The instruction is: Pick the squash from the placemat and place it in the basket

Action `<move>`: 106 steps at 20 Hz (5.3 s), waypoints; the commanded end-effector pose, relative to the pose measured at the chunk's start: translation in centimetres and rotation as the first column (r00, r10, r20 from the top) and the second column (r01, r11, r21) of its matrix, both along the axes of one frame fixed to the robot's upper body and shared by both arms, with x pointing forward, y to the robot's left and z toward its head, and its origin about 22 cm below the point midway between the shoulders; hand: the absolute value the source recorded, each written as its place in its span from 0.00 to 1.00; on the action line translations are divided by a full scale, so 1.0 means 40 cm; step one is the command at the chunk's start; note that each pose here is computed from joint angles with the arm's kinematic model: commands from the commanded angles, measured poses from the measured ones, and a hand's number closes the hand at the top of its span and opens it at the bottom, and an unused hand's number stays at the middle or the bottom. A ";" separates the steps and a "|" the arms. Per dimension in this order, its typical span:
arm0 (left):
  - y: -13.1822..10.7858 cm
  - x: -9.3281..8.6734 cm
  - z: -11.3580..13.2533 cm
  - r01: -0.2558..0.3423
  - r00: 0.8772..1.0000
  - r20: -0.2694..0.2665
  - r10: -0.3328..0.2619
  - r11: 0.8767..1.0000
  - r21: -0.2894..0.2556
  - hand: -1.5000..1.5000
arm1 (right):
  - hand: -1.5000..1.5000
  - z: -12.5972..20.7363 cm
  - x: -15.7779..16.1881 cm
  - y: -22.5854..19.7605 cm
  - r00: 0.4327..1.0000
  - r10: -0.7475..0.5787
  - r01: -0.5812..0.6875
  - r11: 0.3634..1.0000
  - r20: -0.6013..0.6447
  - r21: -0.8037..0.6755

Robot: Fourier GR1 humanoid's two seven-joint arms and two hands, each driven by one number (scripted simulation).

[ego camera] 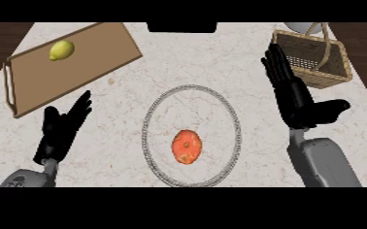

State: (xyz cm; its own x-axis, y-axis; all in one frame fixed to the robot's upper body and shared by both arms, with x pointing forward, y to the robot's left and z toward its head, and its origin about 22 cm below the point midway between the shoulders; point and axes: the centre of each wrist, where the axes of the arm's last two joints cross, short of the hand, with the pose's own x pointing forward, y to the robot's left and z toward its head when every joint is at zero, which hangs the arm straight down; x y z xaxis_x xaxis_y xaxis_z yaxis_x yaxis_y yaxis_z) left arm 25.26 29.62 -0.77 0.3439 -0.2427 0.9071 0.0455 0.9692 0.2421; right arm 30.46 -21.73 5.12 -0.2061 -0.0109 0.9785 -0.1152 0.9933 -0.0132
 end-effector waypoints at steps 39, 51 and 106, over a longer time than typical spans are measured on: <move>0.028 0.101 0.193 0.090 0.864 0.474 -0.170 0.978 0.189 0.50 | 0.00 0.492 -0.034 0.647 0.852 0.124 -0.518 0.053 -0.509 -0.854; 0.019 0.096 0.212 0.097 0.860 0.480 -0.174 0.979 0.180 0.50 | 0.00 0.330 -0.015 0.574 0.801 0.095 -0.593 0.000 -0.591 -0.805; -0.018 0.103 0.239 0.097 0.857 0.483 -0.181 0.976 0.192 0.50 | 1.00 -0.083 -0.024 0.456 0.768 -0.013 -0.640 -0.013 -0.640 -0.768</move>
